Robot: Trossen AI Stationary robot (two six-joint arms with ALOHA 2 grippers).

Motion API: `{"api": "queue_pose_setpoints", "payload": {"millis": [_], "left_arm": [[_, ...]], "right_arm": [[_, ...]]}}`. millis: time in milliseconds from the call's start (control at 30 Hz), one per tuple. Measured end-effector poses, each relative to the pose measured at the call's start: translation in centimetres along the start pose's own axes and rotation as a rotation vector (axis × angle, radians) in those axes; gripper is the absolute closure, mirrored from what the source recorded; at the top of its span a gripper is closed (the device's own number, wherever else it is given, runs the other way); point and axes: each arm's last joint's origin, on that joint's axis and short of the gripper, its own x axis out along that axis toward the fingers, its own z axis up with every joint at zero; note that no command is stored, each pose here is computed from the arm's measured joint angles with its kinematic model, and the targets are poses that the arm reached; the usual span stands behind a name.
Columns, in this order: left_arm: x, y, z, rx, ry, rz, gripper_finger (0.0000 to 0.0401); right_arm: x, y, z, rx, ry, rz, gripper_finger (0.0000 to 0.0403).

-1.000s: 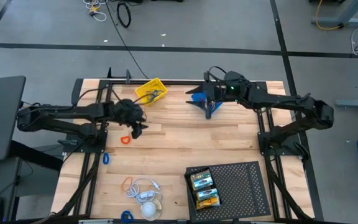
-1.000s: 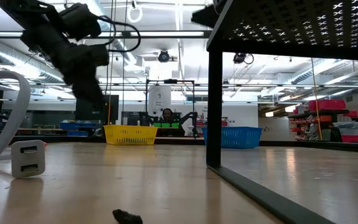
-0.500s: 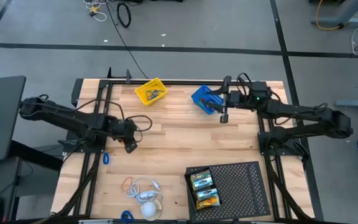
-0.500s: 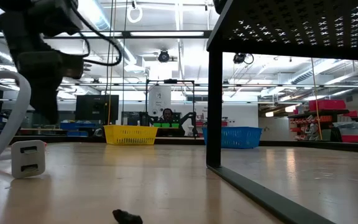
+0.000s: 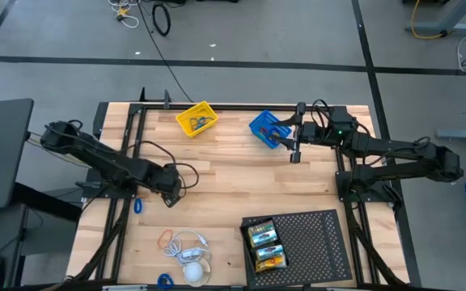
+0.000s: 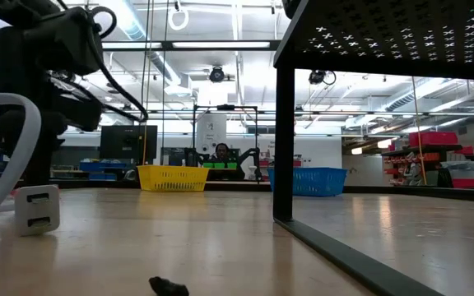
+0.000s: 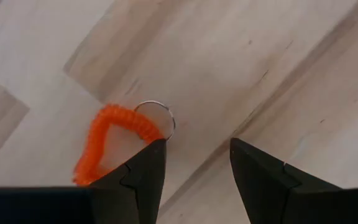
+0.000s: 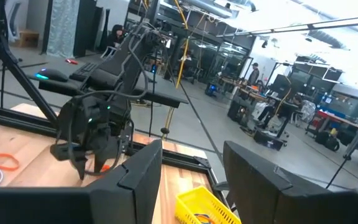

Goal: Pick & Place Office Desk Supplies
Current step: Put the orange spring keychain into the blue basket

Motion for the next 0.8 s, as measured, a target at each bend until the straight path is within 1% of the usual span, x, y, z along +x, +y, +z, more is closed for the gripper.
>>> {"api": "queue_pose_setpoints", "payload": {"millis": [167,300,367,433,467,567,667,733,800], "left_arm": [[1.1,-0.3,-0.1,0.014,0.039,0.051,0.0221],[1.2,-0.4,0.0,0.017,0.04,0.057,0.0245],[0.8,-0.6,0.2,0.02,0.028,0.051,0.026],[0.2,-0.9,0.6,0.045,0.006,0.057,0.0273],[-0.1,-1.0,0.7,0.06,0.0,0.065,0.0277],[-1.5,-2.0,1.8,0.071,-0.069,0.035,0.0281],[-2.0,-1.9,1.8,0.102,-0.058,0.091,0.0281],[-2.1,-1.9,1.9,0.097,-0.057,0.094,0.0281],[-2.2,-1.6,1.6,0.099,-0.027,0.119,0.0281]], "right_arm": [[0.0,0.2,0.0,0.002,-0.002,0.007,0.0222],[0.1,0.4,0.0,0.0,0.005,0.023,0.0222],[0.1,0.4,0.0,0.0,0.006,0.025,0.0222],[0.1,0.4,0.0,0.0,0.006,0.026,0.0222],[0.1,0.4,0.0,0.001,0.007,0.026,0.0222],[0.1,0.4,0.0,0.0,0.007,0.026,0.0222],[0.1,0.5,-0.1,0.002,0.014,0.028,0.0222],[0.1,0.5,-0.2,0.004,0.022,0.03,0.0222],[0.1,0.5,-0.2,0.006,0.031,0.034,0.0222]]}}
